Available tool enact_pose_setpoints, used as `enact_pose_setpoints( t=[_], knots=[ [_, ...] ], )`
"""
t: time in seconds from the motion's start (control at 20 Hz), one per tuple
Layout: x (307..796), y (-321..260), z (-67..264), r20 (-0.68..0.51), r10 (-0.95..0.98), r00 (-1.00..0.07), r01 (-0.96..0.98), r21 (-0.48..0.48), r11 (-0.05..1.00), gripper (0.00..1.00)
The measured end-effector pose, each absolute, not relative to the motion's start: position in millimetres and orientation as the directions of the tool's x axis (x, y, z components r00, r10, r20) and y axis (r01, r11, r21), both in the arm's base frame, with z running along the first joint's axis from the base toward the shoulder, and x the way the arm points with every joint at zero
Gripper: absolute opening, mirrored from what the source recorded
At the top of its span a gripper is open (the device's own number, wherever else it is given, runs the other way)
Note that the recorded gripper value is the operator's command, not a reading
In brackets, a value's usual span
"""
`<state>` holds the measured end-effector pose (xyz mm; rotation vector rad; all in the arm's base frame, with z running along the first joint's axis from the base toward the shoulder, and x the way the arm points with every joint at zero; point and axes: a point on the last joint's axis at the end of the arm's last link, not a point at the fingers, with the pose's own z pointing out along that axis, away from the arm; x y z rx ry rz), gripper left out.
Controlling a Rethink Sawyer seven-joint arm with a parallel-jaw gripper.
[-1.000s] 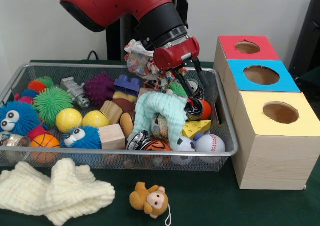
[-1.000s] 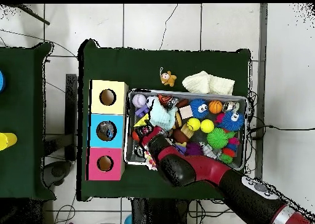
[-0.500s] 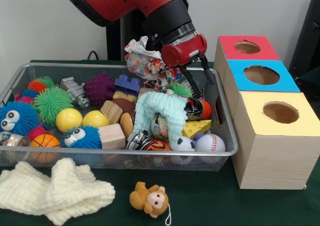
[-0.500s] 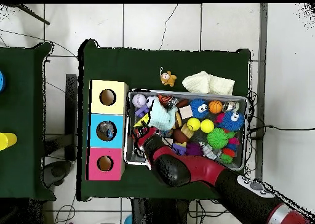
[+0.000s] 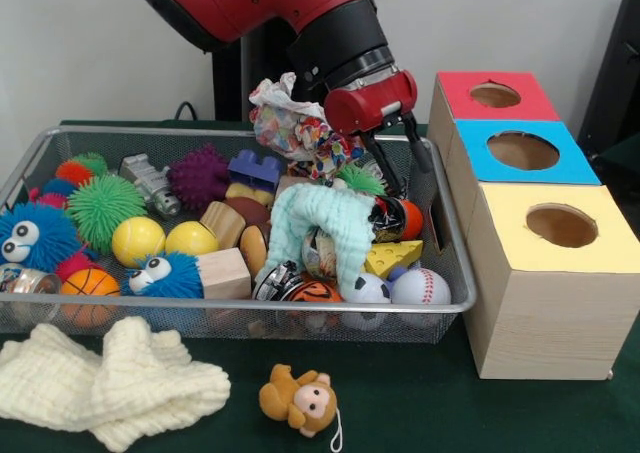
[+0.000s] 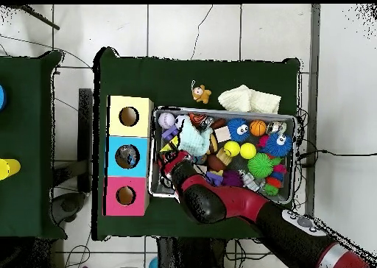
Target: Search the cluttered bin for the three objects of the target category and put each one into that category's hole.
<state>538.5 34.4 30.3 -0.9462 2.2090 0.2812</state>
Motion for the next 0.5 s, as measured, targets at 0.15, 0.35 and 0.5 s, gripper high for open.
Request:
enact_pose_setpoints(
  t=[0.15,0.35,0.5],
  knots=[
    [537,31,29,-0.679,-0.548,-0.488,-0.698,-0.073,0.712,1.00],
    [538,19,29,-0.673,-0.546,-0.498,-0.685,-0.080,0.724,1.00],
    [538,7,29,-0.669,-0.541,-0.510,-0.671,-0.084,0.737,1.00]
  ],
)
